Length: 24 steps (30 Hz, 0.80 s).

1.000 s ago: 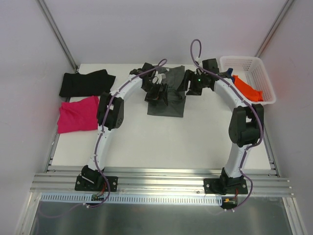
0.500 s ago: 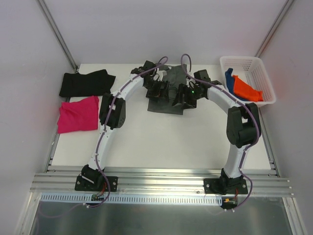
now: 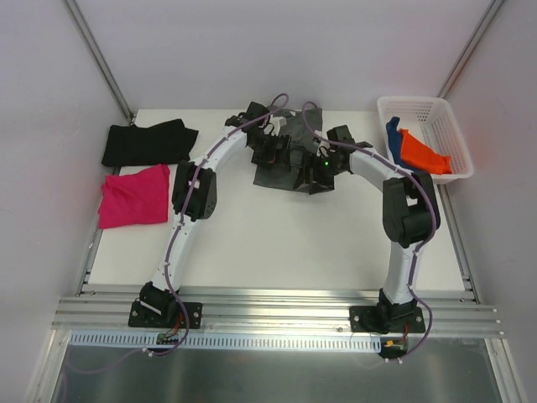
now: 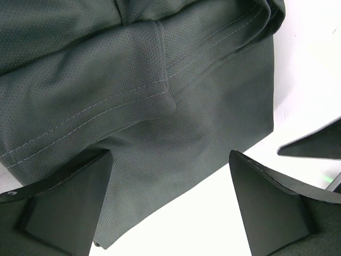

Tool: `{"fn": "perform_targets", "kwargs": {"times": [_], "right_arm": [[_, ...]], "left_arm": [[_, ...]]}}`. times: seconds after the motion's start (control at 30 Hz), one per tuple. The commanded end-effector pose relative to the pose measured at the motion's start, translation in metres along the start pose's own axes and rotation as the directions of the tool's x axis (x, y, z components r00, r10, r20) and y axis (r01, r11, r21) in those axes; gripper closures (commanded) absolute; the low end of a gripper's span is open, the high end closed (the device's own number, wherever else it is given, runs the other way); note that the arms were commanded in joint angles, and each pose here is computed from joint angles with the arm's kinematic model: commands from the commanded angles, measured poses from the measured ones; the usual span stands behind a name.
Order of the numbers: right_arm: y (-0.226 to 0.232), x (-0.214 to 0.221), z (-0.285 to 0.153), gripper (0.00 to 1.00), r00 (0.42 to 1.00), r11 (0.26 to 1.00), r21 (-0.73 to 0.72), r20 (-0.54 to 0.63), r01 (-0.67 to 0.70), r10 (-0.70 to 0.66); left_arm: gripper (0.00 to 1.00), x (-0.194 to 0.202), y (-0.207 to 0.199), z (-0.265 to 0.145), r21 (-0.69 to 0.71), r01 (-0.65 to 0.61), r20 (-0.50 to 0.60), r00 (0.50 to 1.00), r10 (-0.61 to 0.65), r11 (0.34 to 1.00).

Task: Fold and stack the t-shirts
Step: Fold the folded rectangular tshirt in 1/3 of the way

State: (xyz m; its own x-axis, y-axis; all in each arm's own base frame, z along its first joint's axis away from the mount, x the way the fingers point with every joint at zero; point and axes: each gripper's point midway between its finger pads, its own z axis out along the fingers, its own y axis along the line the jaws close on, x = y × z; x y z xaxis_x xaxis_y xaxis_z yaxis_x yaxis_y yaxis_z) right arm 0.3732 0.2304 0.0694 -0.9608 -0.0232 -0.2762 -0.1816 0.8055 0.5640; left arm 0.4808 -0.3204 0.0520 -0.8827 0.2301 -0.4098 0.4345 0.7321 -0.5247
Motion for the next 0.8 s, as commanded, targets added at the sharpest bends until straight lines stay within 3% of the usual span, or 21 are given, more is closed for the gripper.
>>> {"fn": "perform_targets", "kwargs": {"times": [0.0,0.33,0.77], "right_arm": [[0.023,-0.041,0.002,0.28,0.993,0.994,-0.059,0.079,0.087,-0.082],[0.027,-0.073,0.037,0.29,0.993,0.995,-0.049,0.087,0.085,-0.081],[0.024,0.022,0.055,0.28,0.986,0.992,-0.027,-0.11,0.12,-0.123]], "left_arm": [[0.08,-0.019,-0.005,-0.028,-0.004,-0.007,0.065,0.998,0.007,1.0],[0.08,-0.031,-0.005,-0.074,0.003,0.024,0.122,0.992,-0.024,1.0],[0.09,-0.025,0.002,-0.055,0.058,0.079,0.088,0.993,-0.084,0.995]]}}
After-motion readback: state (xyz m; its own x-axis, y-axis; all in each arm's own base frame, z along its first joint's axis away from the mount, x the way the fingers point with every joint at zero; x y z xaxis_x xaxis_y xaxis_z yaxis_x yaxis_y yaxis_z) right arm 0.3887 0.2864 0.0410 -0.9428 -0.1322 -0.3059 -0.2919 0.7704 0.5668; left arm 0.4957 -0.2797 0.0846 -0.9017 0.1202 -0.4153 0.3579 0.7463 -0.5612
